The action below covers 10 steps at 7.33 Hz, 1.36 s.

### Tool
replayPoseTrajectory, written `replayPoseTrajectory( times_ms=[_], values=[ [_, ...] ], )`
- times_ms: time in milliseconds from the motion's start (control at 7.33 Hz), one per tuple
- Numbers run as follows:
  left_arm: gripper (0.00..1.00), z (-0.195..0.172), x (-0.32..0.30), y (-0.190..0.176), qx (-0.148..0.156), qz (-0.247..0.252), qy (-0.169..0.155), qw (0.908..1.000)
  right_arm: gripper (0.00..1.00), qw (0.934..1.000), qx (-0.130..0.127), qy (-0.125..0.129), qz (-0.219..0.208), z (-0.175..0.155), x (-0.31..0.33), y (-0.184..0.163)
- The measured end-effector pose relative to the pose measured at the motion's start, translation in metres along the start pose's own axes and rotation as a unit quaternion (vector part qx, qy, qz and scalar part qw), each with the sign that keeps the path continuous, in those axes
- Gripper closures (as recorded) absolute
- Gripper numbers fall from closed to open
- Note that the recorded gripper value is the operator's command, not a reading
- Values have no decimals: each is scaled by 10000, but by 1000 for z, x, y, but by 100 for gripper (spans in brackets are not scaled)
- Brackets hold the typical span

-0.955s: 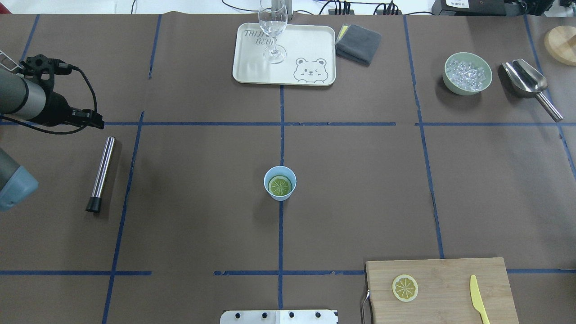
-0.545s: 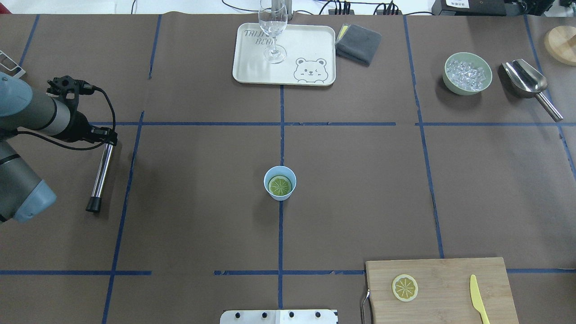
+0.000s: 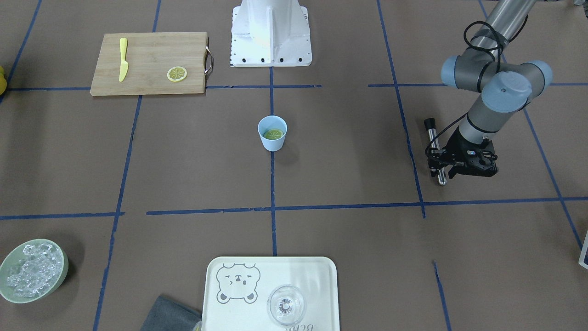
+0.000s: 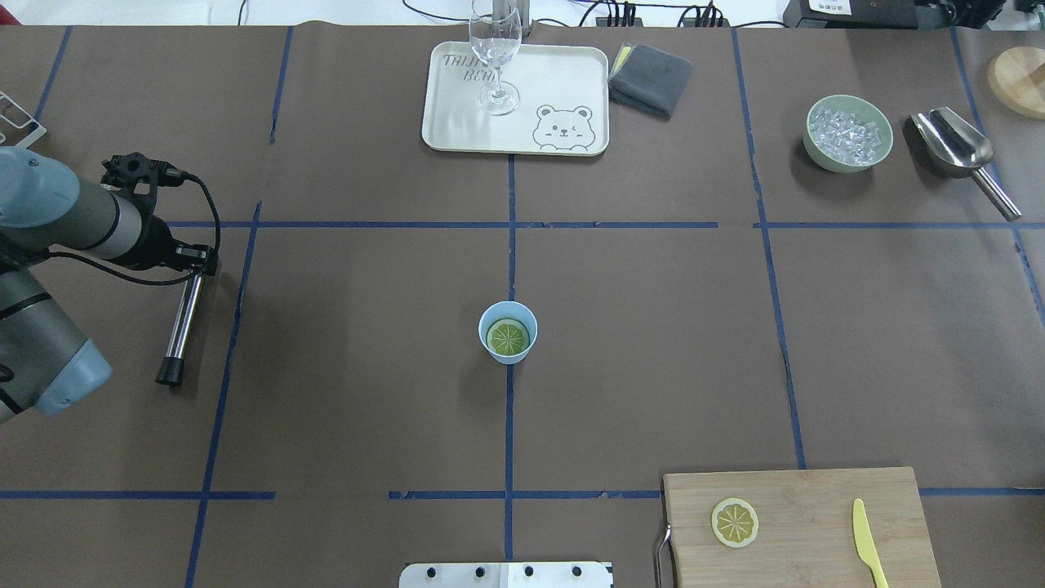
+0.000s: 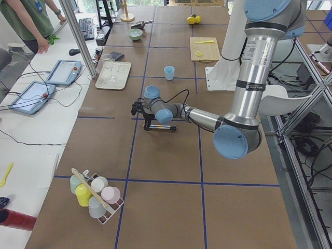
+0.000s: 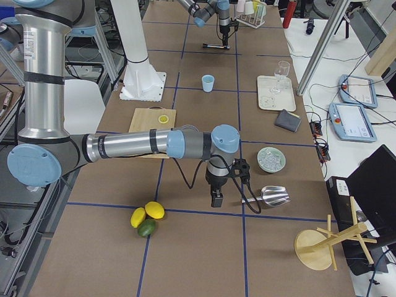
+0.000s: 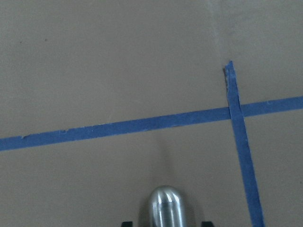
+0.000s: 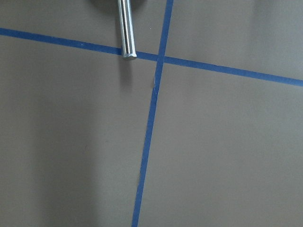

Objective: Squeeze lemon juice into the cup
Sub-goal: 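Reach the left gripper to the silver muddler and grasp it upright, then lift the muddler with the left gripper and carry it over the cup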

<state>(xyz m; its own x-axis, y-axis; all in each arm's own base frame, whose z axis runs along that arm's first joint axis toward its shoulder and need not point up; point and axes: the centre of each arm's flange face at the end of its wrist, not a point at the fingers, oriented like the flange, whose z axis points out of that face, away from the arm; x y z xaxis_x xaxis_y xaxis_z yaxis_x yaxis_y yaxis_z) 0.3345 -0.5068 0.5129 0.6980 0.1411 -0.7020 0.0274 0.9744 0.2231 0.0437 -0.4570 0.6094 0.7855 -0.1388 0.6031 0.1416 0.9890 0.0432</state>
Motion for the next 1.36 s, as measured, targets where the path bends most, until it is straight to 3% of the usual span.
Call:
replayPoseTrajectory(
  times_ms=[545, 818, 1091, 1227, 1364],
  values=[
    [100, -5, 5, 0, 37, 39, 39, 10000, 0, 10000, 2, 3, 7, 0, 0, 0],
    [100, -26, 15, -2, 168, 122, 161, 9997, 0, 10000, 4, 3, 12, 0, 0, 0],
    [100, -67, 27, -19, 568, 372, 353, 9971, 0, 10000, 6, 8, 15, -1, 0, 0],
    [100, -92, 33, -39, 918, 830, 356, 9917, 0, 10000, 7, 10, 17, -1, 0, -1],
    [100, -116, 44, -61, 1322, 1419, 294, 9806, 0, 10000, 12, 11, 24, -1, 1, 0]
  ],
)
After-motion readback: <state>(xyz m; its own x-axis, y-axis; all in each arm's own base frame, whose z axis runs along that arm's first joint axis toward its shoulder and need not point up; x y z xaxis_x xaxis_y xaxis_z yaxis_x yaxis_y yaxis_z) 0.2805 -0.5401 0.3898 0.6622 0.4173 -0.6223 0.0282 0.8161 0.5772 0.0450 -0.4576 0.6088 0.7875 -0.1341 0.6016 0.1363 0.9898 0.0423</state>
